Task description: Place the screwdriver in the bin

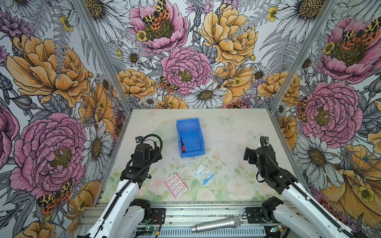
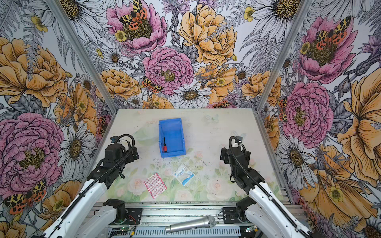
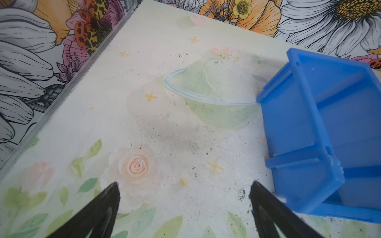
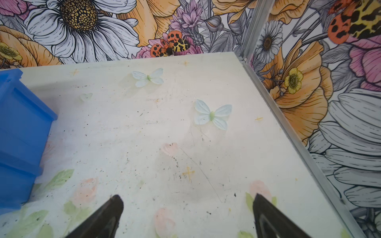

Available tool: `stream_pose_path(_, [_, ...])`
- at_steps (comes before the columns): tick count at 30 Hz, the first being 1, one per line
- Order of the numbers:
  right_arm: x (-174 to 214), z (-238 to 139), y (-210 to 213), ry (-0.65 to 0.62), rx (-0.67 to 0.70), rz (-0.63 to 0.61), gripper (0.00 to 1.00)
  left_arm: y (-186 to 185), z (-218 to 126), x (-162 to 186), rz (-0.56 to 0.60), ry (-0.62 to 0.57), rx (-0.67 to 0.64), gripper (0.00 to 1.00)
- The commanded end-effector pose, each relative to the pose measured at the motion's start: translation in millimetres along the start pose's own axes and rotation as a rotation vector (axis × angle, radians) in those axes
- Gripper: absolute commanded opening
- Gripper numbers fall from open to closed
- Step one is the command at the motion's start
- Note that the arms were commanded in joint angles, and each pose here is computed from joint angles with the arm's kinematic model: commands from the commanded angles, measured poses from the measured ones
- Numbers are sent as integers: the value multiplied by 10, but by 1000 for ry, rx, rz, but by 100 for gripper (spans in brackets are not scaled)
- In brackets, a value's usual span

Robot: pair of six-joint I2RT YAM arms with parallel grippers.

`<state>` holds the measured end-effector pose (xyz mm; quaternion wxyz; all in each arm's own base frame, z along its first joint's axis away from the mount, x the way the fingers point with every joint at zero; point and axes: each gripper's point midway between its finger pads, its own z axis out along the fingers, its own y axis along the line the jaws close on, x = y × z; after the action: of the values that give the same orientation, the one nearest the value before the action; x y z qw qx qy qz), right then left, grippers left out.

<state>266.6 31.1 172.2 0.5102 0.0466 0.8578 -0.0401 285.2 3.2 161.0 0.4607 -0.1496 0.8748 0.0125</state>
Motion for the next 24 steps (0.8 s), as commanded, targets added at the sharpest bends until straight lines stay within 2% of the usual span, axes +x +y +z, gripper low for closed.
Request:
stream_pose_path(1, [-143,-86,27,-158,-58,-86,99,33,5,-110,47,-76,-17,99])
stream_pose_path(4, [-32,-81,-101,-172,-16,-128,99,-15,-14,-118,111,-141,15,99])
stream_pose_path(11, [244,111,-230,-177,10,-88,99,-266,-17,60,308,-288,195,99])
stream_pose_path(15, [220,202,-331,-191,52,-75,99,-153,56,113,277,-303,148,99])
stream_pose_path(20, [172,413,-272,-179,4,-118,100,-28,114,-54,217,-384,70,99])
stream_pose_path(24, [62,601,-216,-209,-34,-108,100,-41,210,-151,206,-421,70,99])
